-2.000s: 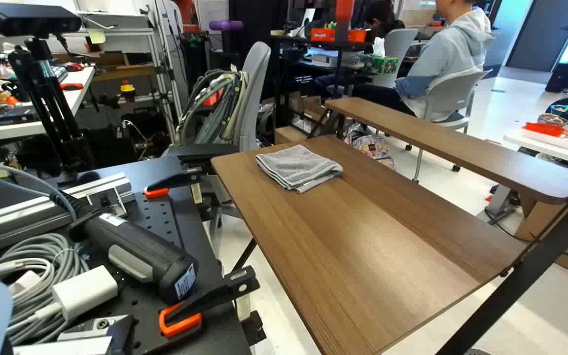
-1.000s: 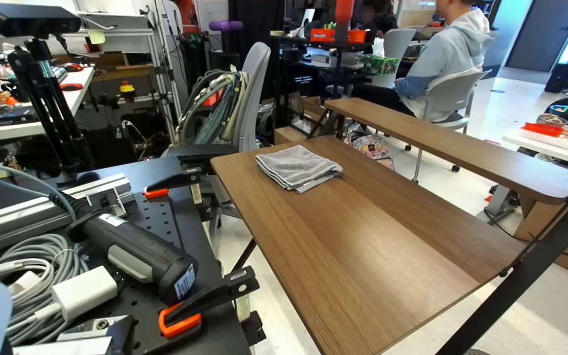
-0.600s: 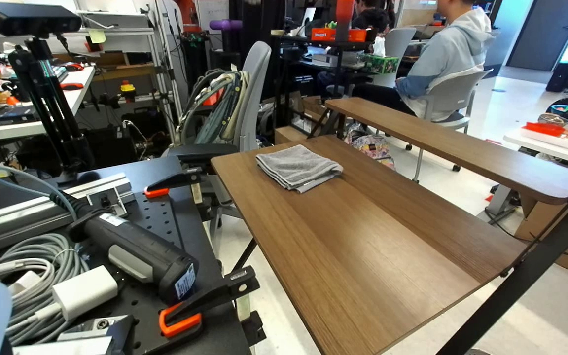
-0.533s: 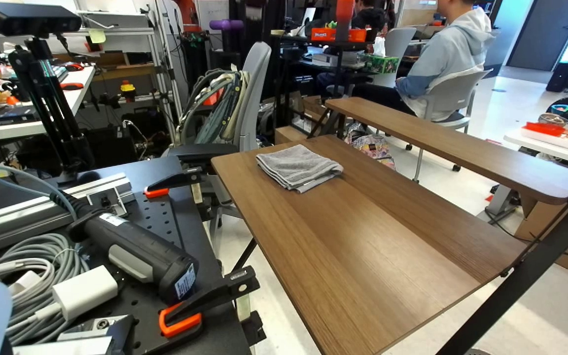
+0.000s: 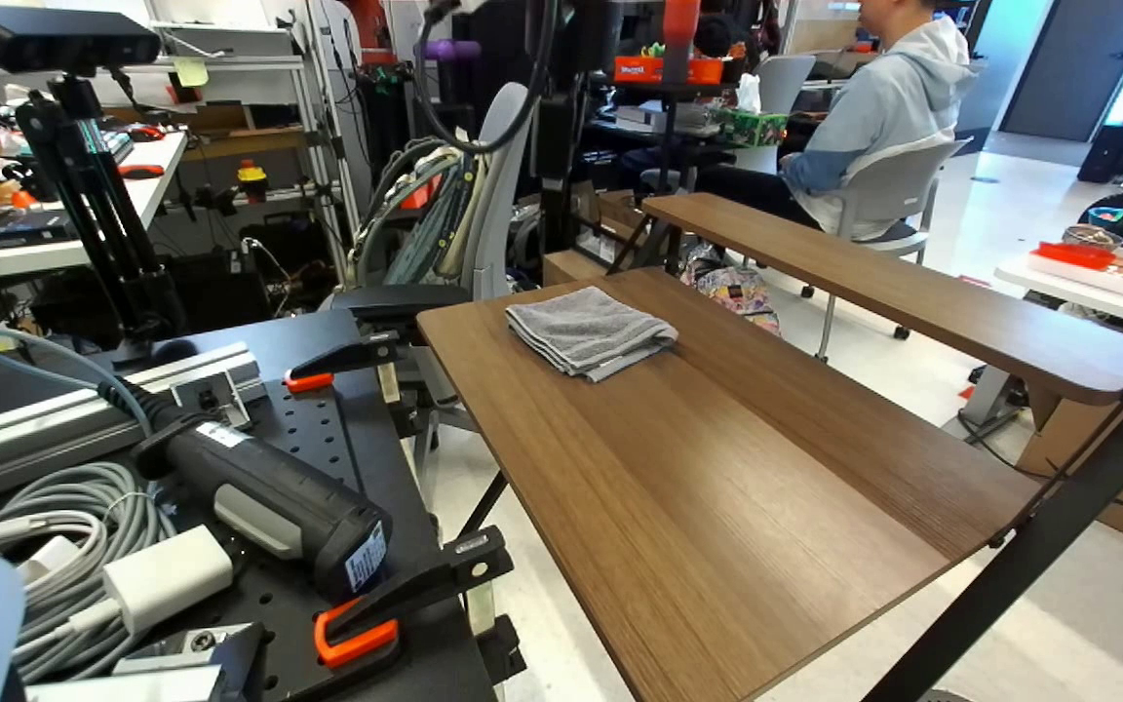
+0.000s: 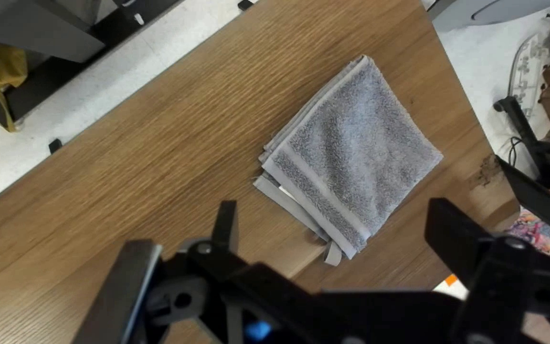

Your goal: Slide the grey towel on the table to the right.

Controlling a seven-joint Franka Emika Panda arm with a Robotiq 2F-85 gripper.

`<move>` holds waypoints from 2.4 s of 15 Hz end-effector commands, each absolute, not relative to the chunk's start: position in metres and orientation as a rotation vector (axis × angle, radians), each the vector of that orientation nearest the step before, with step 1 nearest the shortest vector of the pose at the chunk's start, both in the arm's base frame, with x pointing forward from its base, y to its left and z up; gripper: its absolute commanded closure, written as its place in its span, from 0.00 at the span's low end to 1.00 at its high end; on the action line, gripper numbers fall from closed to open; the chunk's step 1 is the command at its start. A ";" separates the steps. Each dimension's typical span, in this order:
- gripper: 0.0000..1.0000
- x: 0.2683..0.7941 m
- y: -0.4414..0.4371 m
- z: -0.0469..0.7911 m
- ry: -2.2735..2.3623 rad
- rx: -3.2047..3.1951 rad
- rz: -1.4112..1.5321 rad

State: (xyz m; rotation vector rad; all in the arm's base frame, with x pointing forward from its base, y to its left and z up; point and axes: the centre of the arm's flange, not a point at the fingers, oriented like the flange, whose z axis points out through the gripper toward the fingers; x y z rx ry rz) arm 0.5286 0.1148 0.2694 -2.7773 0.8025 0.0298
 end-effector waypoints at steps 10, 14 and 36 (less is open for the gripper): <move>0.00 0.631 0.194 0.139 0.905 -2.761 -0.114; 0.00 0.655 0.212 0.119 0.944 -2.772 -0.124; 0.00 0.703 0.173 0.040 1.187 -2.879 0.030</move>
